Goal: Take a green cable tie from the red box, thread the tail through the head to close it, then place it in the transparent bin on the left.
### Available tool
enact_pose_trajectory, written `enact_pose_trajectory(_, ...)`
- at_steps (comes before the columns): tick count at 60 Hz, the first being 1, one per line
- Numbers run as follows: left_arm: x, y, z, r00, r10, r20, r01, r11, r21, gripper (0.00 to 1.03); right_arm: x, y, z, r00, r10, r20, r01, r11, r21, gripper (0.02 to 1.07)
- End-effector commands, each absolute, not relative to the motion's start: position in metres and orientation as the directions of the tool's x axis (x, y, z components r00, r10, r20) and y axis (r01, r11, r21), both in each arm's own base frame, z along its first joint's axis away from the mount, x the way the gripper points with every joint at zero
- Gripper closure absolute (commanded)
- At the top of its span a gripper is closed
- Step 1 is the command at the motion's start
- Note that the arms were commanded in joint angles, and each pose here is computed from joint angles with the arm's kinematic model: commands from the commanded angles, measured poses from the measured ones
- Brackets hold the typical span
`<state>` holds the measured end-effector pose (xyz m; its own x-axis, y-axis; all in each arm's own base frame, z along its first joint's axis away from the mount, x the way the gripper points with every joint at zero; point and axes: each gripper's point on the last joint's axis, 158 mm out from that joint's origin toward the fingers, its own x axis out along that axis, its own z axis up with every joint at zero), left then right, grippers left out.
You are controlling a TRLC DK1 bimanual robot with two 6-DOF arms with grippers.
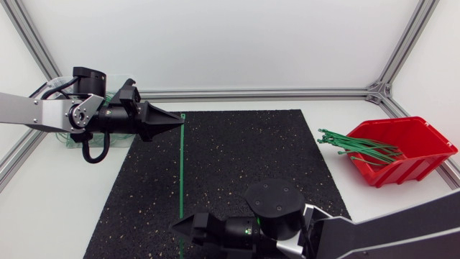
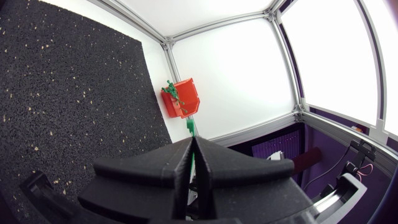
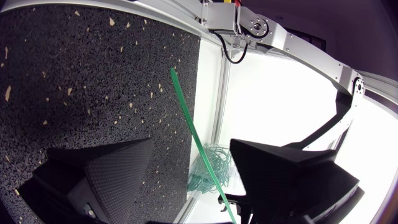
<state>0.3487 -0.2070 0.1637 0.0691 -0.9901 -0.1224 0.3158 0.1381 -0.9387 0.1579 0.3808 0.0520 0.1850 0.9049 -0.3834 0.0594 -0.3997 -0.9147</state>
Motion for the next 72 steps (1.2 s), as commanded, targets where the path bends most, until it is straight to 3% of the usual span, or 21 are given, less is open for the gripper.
enact_pose_trajectory(1,0.349,-0.211,0.164,0.047,-0.993,-0.111,0.293,0.12,-0.948,0.99,0.156,0.383,0.051,0.179,0.908,-0.379,0.058,-0.394,-0.917,0.62)
enact_pose_trajectory(33,0.351,-0.207,0.165,0.057,-0.992,-0.111,0.295,0.123,-0.948,0.99,0.144,0.384,0.053,0.164,0.918,-0.362,0.086,-0.379,-0.921,0.66)
enact_pose_trajectory(39,0.351,-0.207,0.165,0.058,-0.992,-0.111,0.295,0.123,-0.948,0.99,0.143,0.384,0.052,0.163,0.917,-0.365,0.086,-0.382,-0.92,0.77)
enact_pose_trajectory(72,0.354,-0.203,0.165,0.069,-0.991,-0.111,0.297,0.126,-0.947,0.99,0.143,0.376,0.047,0.179,0.908,-0.379,0.075,-0.397,-0.915,0.8)
